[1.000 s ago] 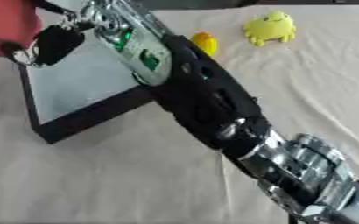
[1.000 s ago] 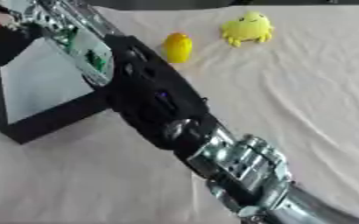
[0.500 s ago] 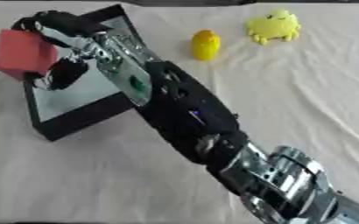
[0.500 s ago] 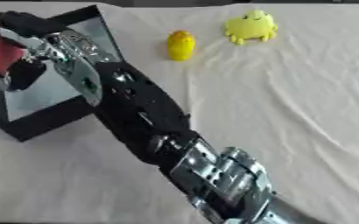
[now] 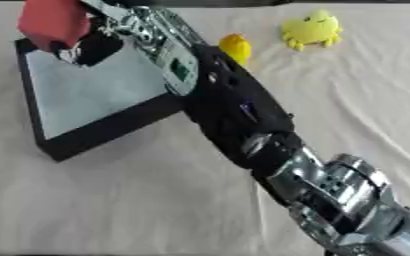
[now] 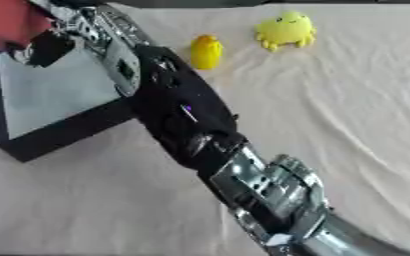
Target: Pick up objects on the table and place them in the box.
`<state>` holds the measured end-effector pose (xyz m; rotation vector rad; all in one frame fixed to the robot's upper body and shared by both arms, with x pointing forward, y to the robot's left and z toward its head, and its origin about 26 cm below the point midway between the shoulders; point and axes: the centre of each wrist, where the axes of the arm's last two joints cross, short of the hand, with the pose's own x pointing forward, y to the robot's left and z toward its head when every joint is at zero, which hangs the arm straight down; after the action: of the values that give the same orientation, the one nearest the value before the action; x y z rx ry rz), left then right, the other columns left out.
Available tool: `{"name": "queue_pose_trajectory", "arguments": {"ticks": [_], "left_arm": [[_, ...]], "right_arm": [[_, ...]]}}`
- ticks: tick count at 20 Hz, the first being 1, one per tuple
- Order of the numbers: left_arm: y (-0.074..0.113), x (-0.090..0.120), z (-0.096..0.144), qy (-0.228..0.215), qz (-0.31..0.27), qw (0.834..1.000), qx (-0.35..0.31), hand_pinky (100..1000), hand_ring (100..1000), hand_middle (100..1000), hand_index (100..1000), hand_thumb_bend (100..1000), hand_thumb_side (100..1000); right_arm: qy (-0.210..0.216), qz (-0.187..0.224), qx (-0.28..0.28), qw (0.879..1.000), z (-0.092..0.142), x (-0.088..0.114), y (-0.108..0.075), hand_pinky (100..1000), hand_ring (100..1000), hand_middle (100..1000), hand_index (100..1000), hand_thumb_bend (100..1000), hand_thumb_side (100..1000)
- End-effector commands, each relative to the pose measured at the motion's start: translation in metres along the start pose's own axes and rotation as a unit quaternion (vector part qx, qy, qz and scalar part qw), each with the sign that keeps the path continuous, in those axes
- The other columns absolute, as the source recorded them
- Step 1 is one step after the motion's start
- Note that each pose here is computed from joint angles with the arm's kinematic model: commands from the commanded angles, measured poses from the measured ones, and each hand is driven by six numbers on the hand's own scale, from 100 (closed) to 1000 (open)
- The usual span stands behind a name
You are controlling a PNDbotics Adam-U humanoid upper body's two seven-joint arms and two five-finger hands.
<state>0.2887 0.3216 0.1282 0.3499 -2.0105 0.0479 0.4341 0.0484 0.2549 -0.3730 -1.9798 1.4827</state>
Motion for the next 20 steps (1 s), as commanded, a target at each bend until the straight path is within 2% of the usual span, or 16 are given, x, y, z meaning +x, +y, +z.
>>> {"name": "queue_pose_trajectory", "arguments": {"ticks": [1, 7, 10, 12, 13, 14, 16, 17, 20], "left_arm": [[0.002, 0.006, -0.003, -0.012, -0.004, 1.000, -0.003, 886, 748, 771, 788, 152, 882], [0.003, 0.006, -0.003, -0.014, -0.004, 1.000, -0.002, 886, 748, 771, 789, 151, 880], [0.002, 0.007, -0.003, -0.015, -0.004, 1.000, -0.002, 886, 748, 771, 789, 151, 880], [0.002, 0.007, -0.003, -0.015, -0.004, 1.000, -0.002, 887, 748, 771, 789, 151, 880], [0.002, 0.006, -0.003, -0.014, -0.004, 1.000, -0.002, 887, 747, 770, 789, 151, 880], [0.003, 0.006, -0.003, -0.014, -0.004, 1.000, -0.002, 887, 748, 771, 789, 151, 880], [0.002, 0.006, -0.003, -0.013, -0.004, 1.000, -0.002, 887, 747, 770, 789, 151, 881], [0.002, 0.005, -0.003, -0.012, -0.004, 1.000, -0.003, 887, 747, 770, 789, 151, 882], [0.002, 0.005, -0.002, -0.011, -0.004, 1.000, -0.004, 887, 747, 770, 789, 151, 882]], "right_arm": [[0.022, 0.023, -0.005, 0.999, -0.001, -0.006, -0.006, 870, 687, 494, 762, 100, 100], [0.071, 0.043, 0.002, 0.997, 0.003, -0.026, 0.011, 874, 721, 528, 787, 159, 100], [0.081, 0.047, -0.001, 0.996, 0.004, -0.031, 0.017, 879, 737, 550, 806, 176, 100], [0.083, 0.046, -0.005, 0.995, 0.004, -0.032, 0.019, 887, 765, 602, 848, 204, 100], [0.080, 0.044, -0.007, 0.996, 0.004, -0.031, 0.020, 899, 807, 704, 910, 269, 192], [0.074, 0.044, -0.009, 0.996, 0.004, -0.030, 0.020, 906, 825, 738, 935, 311, 265], [0.062, 0.049, -0.017, 0.997, 0.003, -0.027, 0.016, 919, 848, 762, 957, 382, 328], [0.059, 0.054, -0.021, 0.997, 0.003, -0.026, 0.014, 930, 859, 778, 973, 431, 340], [0.060, 0.078, -0.033, 0.995, 0.002, -0.023, 0.008, 953, 870, 784, 991, 541, 260]]}}
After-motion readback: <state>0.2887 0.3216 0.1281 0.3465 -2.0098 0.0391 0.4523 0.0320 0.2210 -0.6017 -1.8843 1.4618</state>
